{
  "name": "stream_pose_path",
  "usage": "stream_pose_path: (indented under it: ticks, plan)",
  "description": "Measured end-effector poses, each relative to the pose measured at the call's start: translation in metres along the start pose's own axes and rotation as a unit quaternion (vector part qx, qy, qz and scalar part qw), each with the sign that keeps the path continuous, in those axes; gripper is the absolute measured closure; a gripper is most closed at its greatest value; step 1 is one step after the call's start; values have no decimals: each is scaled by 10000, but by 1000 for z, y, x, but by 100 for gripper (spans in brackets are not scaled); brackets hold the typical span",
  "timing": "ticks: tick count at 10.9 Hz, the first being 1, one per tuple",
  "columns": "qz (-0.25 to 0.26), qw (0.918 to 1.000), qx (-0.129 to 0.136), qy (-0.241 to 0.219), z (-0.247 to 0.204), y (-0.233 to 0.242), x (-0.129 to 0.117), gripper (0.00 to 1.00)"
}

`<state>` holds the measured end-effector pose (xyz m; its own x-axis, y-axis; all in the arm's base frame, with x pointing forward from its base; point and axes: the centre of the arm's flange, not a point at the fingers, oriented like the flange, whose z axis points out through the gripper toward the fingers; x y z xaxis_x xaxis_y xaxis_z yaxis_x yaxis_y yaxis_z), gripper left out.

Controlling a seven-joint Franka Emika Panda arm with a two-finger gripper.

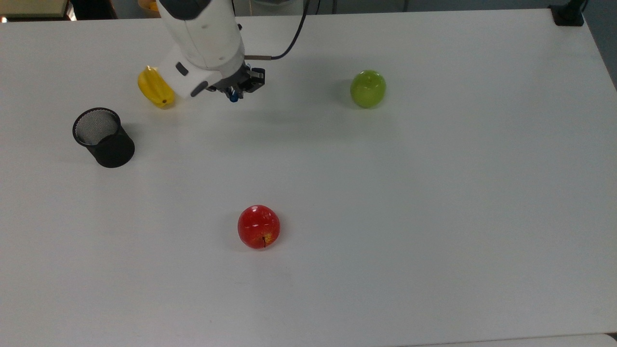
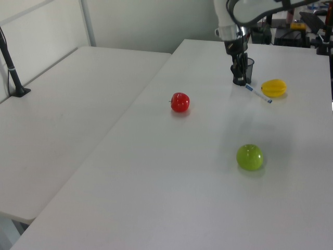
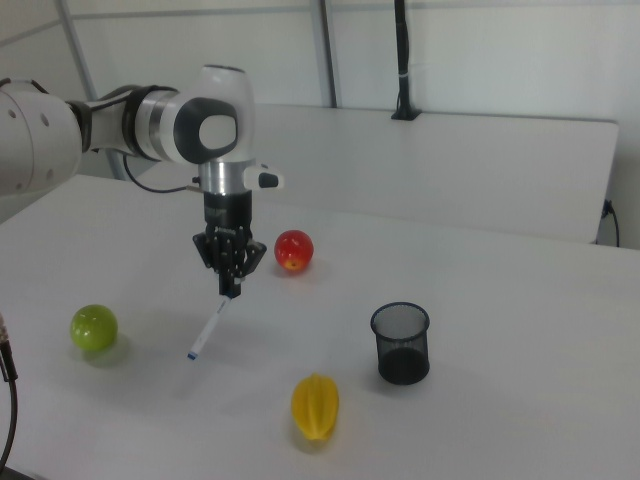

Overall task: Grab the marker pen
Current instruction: 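Carry the marker away from the cup and lower it to the table, then open the gripper to release the marker on the table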

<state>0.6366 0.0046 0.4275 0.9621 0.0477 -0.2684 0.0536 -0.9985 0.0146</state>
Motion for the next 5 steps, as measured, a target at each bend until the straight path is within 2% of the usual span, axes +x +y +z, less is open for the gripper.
stream_pose_path:
  ticks: [5]
  plan:
    - [-745,9924,-374,-910,88,-85,6,81]
